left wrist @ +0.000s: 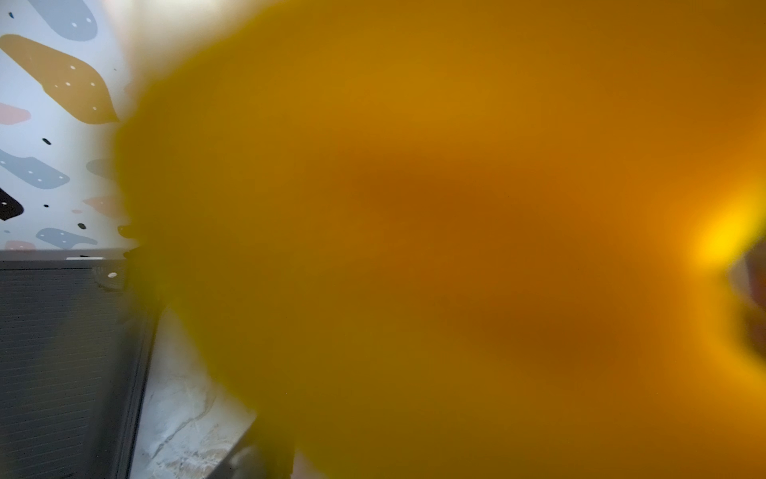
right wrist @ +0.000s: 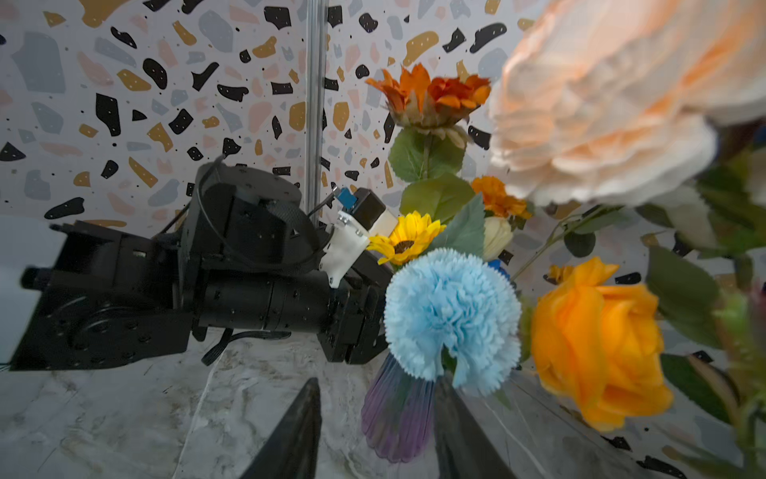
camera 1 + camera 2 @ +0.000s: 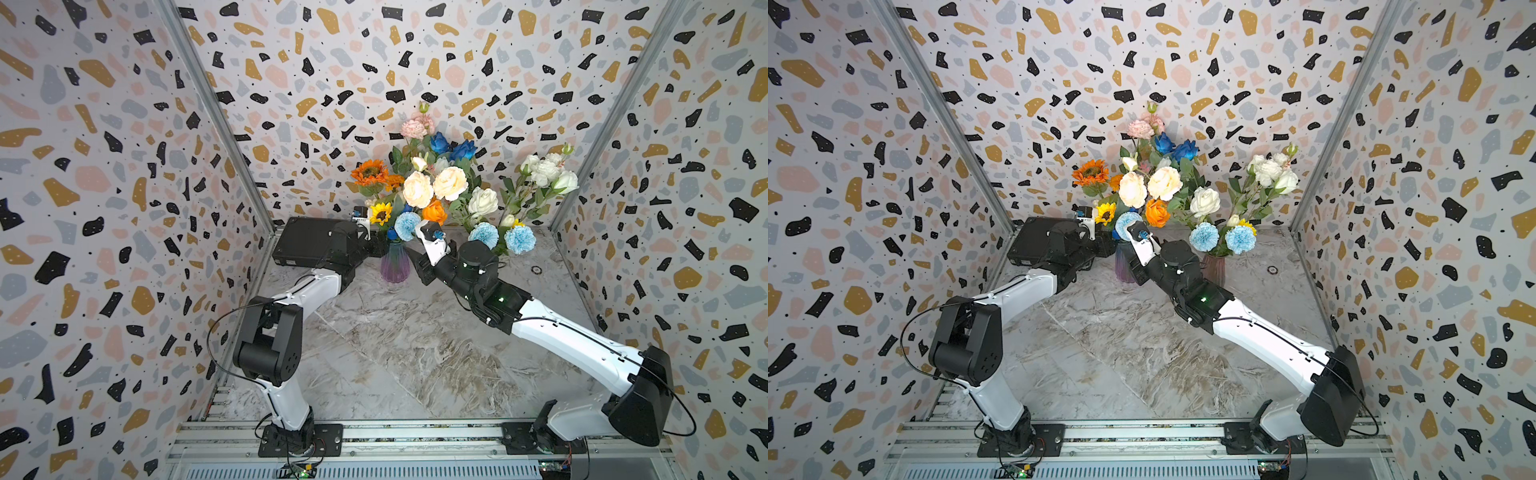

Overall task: Pick out blue flowers from the vase
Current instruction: Pick up the flower from the vase.

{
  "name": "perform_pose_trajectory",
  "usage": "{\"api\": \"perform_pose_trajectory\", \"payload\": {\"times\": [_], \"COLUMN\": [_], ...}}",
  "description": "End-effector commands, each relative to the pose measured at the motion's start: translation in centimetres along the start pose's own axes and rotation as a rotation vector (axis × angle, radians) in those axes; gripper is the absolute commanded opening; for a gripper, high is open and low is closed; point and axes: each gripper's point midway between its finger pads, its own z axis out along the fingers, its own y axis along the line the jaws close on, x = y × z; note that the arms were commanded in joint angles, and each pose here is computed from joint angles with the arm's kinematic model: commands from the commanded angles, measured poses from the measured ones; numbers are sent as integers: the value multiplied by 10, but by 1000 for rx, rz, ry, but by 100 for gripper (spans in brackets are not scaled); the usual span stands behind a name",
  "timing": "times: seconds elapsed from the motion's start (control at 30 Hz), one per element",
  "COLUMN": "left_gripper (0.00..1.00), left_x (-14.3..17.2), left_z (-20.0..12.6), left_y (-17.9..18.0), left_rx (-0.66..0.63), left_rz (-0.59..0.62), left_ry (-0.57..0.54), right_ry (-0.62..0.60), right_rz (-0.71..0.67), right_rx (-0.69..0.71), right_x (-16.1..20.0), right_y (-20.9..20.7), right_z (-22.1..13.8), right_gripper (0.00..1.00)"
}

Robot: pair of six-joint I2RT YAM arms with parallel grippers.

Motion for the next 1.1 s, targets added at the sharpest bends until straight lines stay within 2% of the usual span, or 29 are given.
{"api": "perform_pose_trajectory", "payload": {"times": [0.0, 0.17, 0.3, 0.5, 0.83, 0.93, 1.07], "left_gripper": [62, 62, 62, 62, 62, 62, 62], "left_x": [13, 16, 19, 23, 26, 27, 27], "left_z": [7, 6, 5, 3, 6, 6, 5], "left_y": [4, 5, 5, 5, 4, 3, 3], "left_rx": [-8, -8, -8, -6, 7, 8, 7], "left_rz": [8, 5, 3, 5, 0, 1, 4], "left_ry": [36, 43, 44, 48, 55, 58, 59], "right_ry": [-51, -36, -34, -62, -98, -96, -81], "right_rz": [71, 71, 88, 59, 48, 52, 67], "right_rx": [29, 47, 92, 137, 123, 104, 85], "right_x": [-7, 4, 6, -11, -31, -33, -30], "right_y": [-5, -8, -26, -47, -56, -55, -56], "right_z": [3, 23, 43, 62, 87, 96, 108], "right_gripper": [46, 45, 43, 43, 41, 38, 40]}}
